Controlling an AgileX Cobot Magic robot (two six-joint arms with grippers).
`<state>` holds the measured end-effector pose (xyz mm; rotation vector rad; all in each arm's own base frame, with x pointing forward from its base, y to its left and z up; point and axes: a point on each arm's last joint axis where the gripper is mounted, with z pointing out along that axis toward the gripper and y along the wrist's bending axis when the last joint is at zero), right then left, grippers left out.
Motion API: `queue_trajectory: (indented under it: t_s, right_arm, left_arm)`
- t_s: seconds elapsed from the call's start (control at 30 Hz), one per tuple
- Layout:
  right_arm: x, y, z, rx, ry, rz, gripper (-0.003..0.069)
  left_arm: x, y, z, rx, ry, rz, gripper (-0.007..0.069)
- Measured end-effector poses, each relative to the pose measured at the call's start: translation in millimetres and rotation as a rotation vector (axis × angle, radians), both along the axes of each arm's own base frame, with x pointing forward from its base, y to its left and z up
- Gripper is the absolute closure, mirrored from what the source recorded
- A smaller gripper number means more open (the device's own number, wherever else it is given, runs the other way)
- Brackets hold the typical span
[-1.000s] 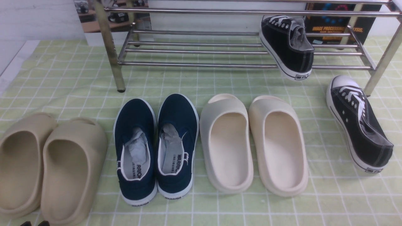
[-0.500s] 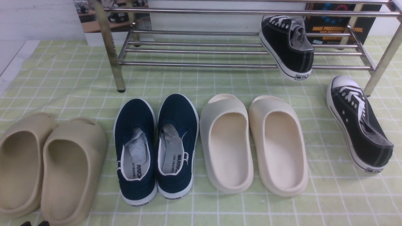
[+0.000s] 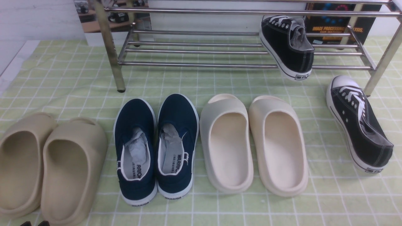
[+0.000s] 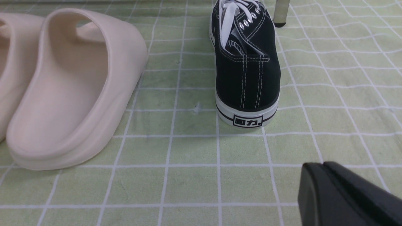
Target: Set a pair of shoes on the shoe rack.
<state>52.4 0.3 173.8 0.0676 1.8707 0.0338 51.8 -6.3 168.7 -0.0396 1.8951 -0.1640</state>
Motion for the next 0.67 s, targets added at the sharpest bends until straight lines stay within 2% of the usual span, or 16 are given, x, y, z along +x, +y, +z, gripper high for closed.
queue_trajectory:
  t_s: [0.67]
  right_arm:
    - [0.0,0.0,0.0,0.001,0.0,0.0,0.0601]
  left_arm:
    - [0.0,0.0,0.0,0.0,0.0,0.0,0.0386]
